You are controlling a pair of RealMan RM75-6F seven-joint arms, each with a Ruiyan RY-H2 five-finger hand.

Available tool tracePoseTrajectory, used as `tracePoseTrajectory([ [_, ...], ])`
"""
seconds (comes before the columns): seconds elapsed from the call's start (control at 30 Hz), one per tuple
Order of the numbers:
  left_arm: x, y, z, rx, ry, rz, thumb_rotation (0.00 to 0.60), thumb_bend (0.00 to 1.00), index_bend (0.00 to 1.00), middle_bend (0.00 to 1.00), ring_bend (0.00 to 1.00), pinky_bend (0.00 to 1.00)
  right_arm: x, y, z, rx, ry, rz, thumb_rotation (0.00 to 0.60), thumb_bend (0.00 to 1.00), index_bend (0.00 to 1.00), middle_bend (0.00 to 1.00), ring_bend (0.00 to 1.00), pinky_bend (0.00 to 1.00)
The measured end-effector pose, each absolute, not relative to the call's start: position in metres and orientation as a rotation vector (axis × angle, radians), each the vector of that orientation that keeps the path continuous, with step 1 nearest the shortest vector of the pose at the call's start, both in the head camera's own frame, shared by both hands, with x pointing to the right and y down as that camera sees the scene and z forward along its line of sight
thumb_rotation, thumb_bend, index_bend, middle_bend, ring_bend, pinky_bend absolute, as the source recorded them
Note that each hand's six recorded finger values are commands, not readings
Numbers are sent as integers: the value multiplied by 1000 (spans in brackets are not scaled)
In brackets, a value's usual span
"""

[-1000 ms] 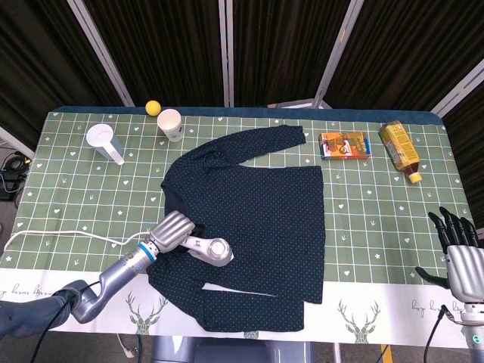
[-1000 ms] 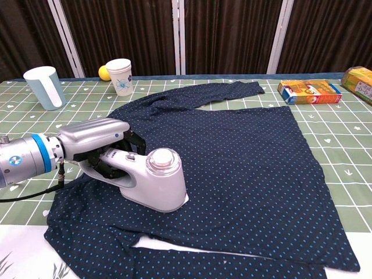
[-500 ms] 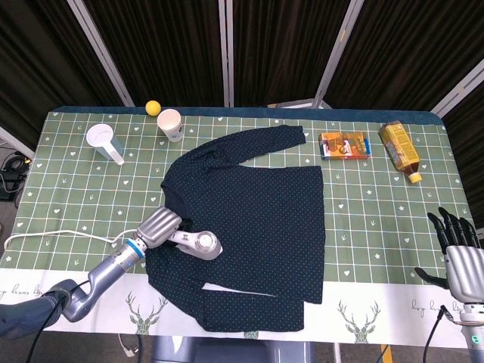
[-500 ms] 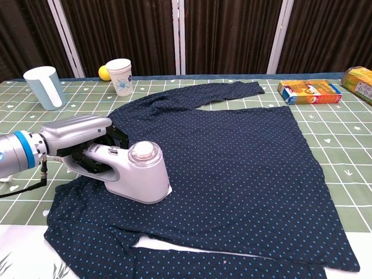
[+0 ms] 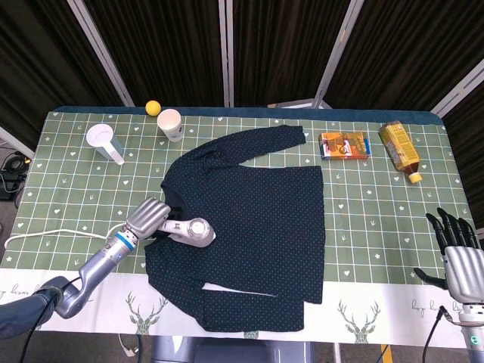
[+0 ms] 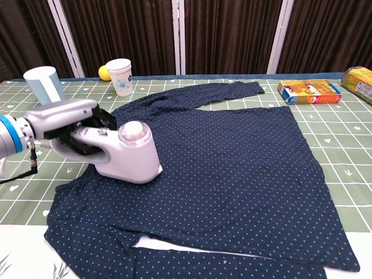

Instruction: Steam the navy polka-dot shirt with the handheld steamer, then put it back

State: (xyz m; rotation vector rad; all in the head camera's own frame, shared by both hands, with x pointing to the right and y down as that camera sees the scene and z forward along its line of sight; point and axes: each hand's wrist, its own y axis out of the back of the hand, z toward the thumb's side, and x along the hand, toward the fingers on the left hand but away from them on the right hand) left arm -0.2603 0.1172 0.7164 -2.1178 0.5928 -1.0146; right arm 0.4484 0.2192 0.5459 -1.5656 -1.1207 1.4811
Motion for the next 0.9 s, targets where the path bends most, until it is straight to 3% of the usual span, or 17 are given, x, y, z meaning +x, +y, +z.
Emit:
tracePoseTrajectory([
  [0.3,-305,89,707,-2057,728,-1099,600,666,1000,847,763,997,447,220,546,-1567,-1117,1479,600,0,0,0,0,0],
  [0.67,-375,86,721,-1986,818,-1285,600,640,990,826,758,976,444,221,549,-1571,-1098,1483,600,0,0,0,0,0],
  [0.73,-385,87,723,-1979,836,-1305,600,544,912,757,724,921,443,221,550,-1570,-1094,1485,600,0,0,0,0,0],
  [0.77,-388,87,724,-1978,844,-1311,600,443,815,679,676,860,443,221,550,-1570,-1092,1485,600,0,0,0,0,0],
  [0.83,-395,88,726,-1979,854,-1324,600,268,604,476,548,704,442,221,550,-1571,-1091,1486,600,0,0,0,0,0],
  [0.9,-400,89,730,-1982,848,-1345,600,85,383,200,350,481,442,221,551,-1570,-1089,1487,600,0,0,0,0,0],
])
